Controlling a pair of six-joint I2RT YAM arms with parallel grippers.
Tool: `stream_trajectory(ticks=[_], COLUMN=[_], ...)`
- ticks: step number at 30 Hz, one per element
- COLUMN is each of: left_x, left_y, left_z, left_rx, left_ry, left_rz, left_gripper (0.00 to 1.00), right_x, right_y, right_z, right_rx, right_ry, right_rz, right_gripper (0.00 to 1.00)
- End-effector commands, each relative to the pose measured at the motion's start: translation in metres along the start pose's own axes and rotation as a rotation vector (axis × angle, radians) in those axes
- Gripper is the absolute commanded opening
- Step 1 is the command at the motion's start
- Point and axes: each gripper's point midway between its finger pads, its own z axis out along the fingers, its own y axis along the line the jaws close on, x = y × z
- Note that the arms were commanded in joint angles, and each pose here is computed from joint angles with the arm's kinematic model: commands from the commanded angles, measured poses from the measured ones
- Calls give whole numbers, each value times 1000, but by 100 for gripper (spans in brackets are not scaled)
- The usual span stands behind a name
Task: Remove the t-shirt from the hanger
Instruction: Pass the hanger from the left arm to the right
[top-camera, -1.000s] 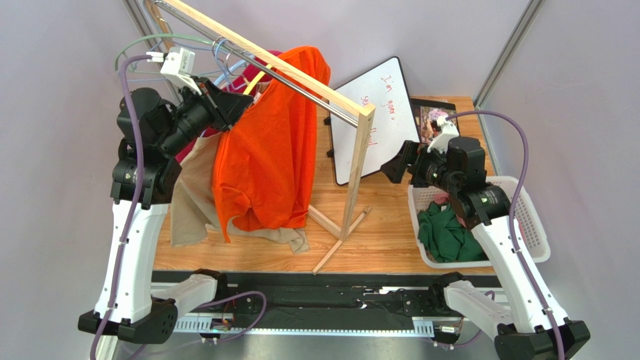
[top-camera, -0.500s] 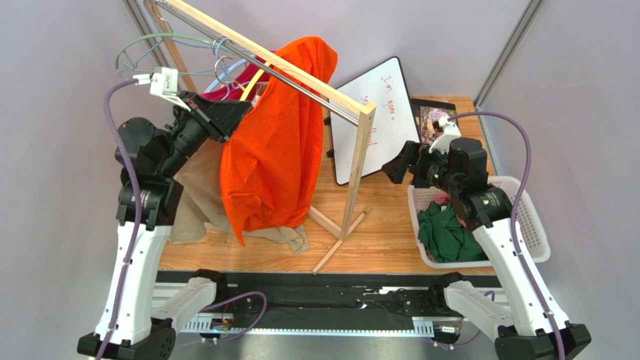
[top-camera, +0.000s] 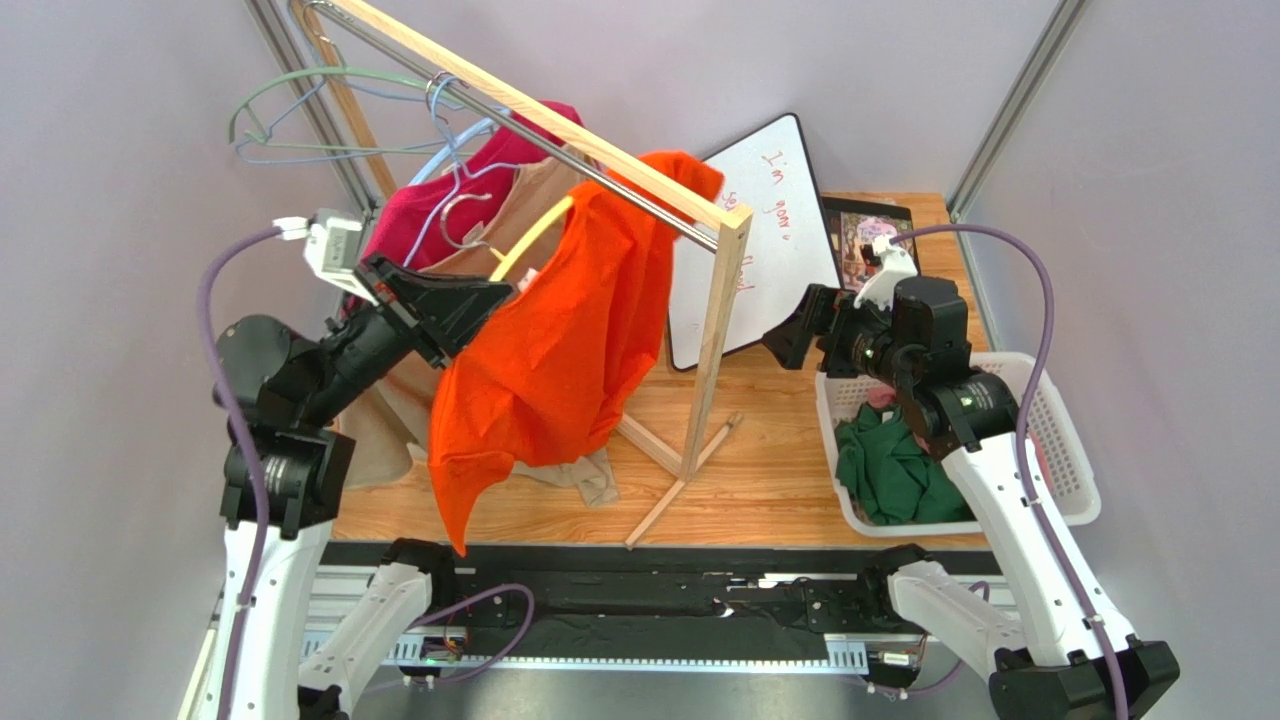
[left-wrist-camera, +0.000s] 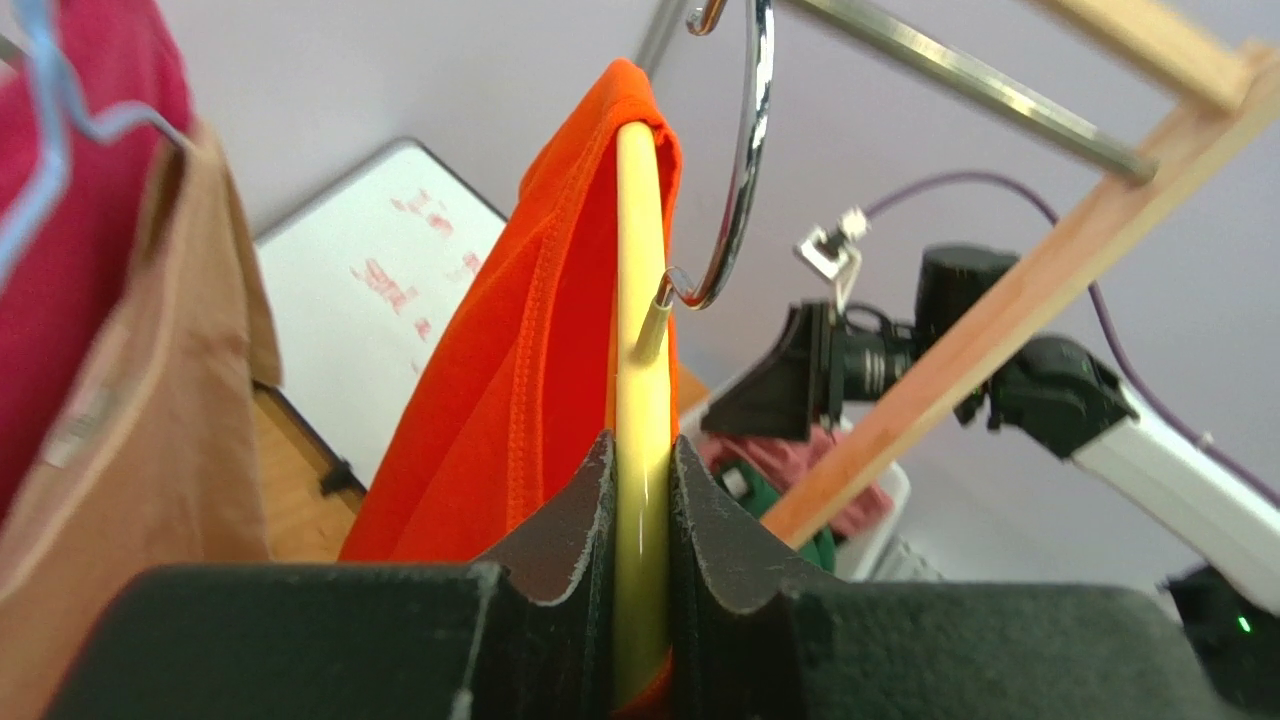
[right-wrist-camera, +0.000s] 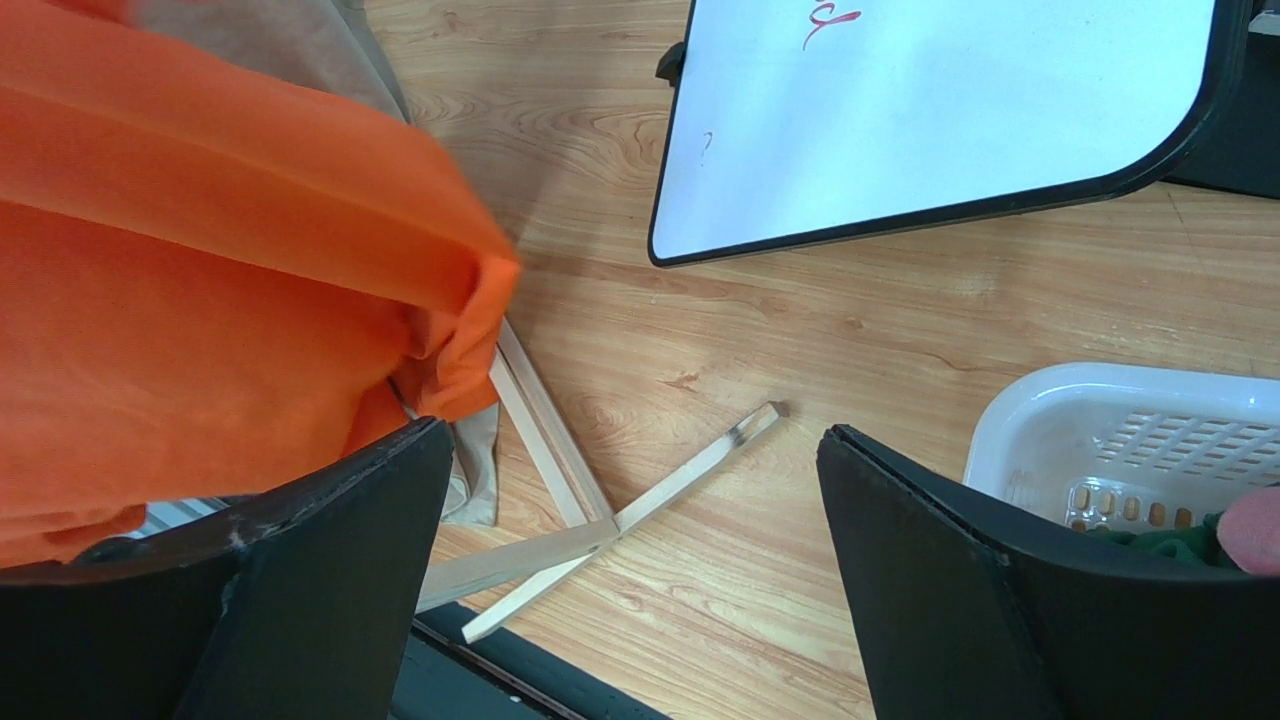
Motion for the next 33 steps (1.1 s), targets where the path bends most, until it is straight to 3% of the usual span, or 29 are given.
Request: stream_trajectory(ticks=[1,10,17,24,33], left_x=[44,110,147,163,182], left_y=[2,-4,-10,-19,-15], left_z=[9,22,48,72,91], left_rx=[100,194,186,176,138], left_ry=[180,417,512,512,557], left_rz=[-82,-96,-123,-160,-191], left_gripper=[0,0,0,0,0], right_x=[-16,-32,-35,-30,-34], right_y=[6,32,60,104,143], right_z=[-3,-25,-35,-33,-5], right_rx=[-11,-105,-235,-356,-468], right_ry=[-53,-93,-85,-58,-34], right_rz=[-33,-48,-85,-189,-177], right_gripper=[99,88,81,80,74])
